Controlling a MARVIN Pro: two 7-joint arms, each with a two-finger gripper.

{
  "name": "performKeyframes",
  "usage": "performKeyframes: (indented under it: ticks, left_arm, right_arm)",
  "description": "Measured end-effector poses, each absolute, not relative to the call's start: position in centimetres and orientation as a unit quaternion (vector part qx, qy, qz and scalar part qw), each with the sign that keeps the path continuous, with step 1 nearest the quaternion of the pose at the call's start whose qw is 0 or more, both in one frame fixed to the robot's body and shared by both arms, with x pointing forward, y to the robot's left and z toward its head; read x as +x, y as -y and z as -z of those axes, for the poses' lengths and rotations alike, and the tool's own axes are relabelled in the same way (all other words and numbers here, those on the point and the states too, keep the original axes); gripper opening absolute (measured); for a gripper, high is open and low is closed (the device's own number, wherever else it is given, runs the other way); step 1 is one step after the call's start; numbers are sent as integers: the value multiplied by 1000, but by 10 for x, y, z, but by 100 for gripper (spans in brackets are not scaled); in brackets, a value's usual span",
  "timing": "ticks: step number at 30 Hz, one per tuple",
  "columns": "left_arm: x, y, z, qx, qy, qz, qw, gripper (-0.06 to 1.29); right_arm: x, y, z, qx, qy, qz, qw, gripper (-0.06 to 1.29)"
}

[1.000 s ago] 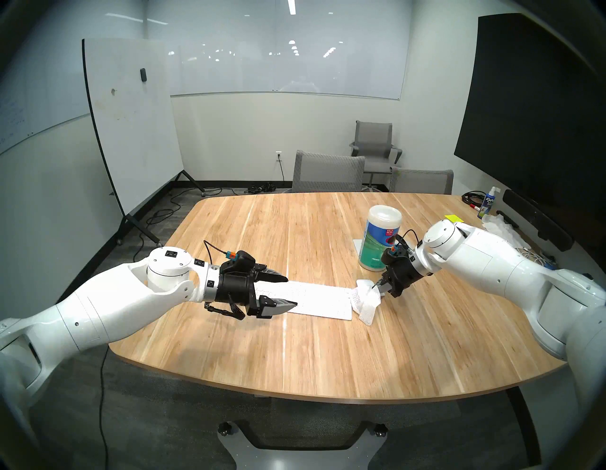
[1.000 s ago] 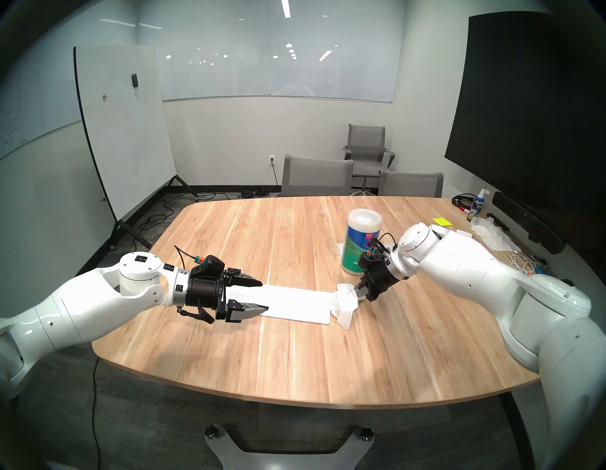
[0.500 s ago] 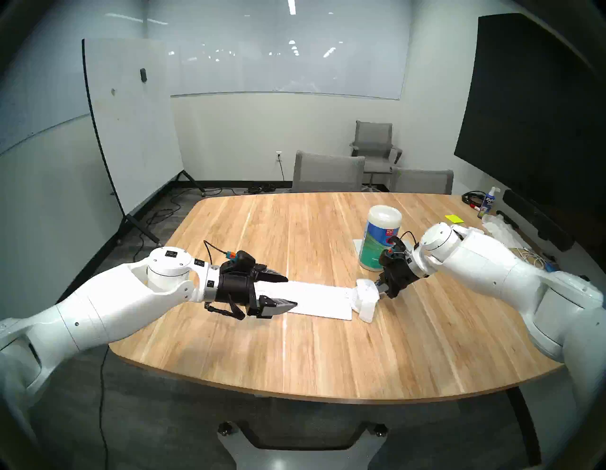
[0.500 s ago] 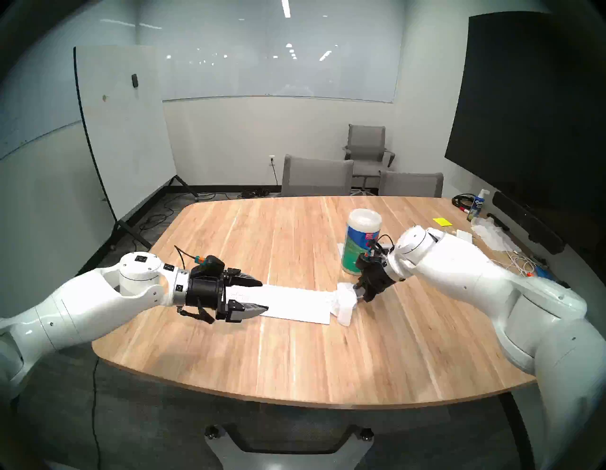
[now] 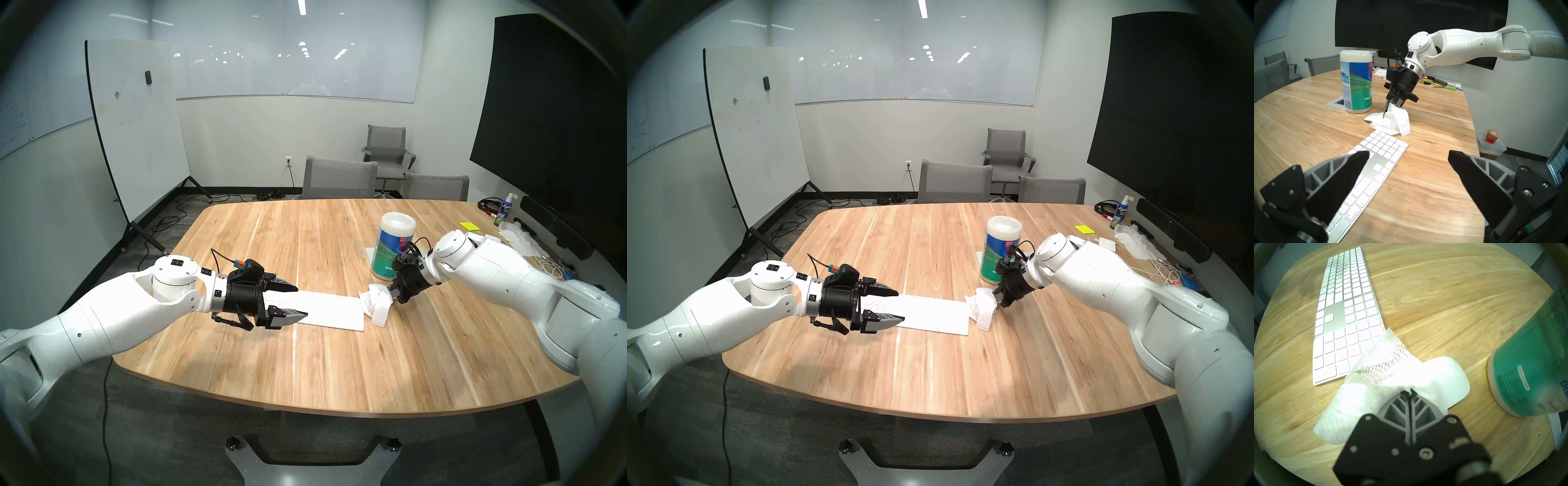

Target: Wipe the keyboards and mice with a disinfecting wipe, then set the wipe down

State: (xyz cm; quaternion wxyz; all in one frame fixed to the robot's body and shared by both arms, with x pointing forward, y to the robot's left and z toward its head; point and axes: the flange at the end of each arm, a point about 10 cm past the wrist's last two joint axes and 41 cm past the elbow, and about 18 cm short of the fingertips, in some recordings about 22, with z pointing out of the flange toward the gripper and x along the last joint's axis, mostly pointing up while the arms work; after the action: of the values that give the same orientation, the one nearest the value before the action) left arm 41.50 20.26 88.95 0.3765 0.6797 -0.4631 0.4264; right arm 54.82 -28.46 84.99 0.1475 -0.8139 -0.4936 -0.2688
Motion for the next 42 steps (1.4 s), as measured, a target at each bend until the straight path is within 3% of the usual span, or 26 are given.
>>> performKeyframes:
  ticks: [19, 42]
  left_arm:
    - [415, -203, -890, 680, 463, -426, 376, 126]
    - [415, -203, -890, 680, 463, -426, 377, 126]
  right_arm:
    - [534, 290, -856, -806, 508, 247, 173, -3]
    - [552, 291, -862, -820, 475, 272, 165, -3]
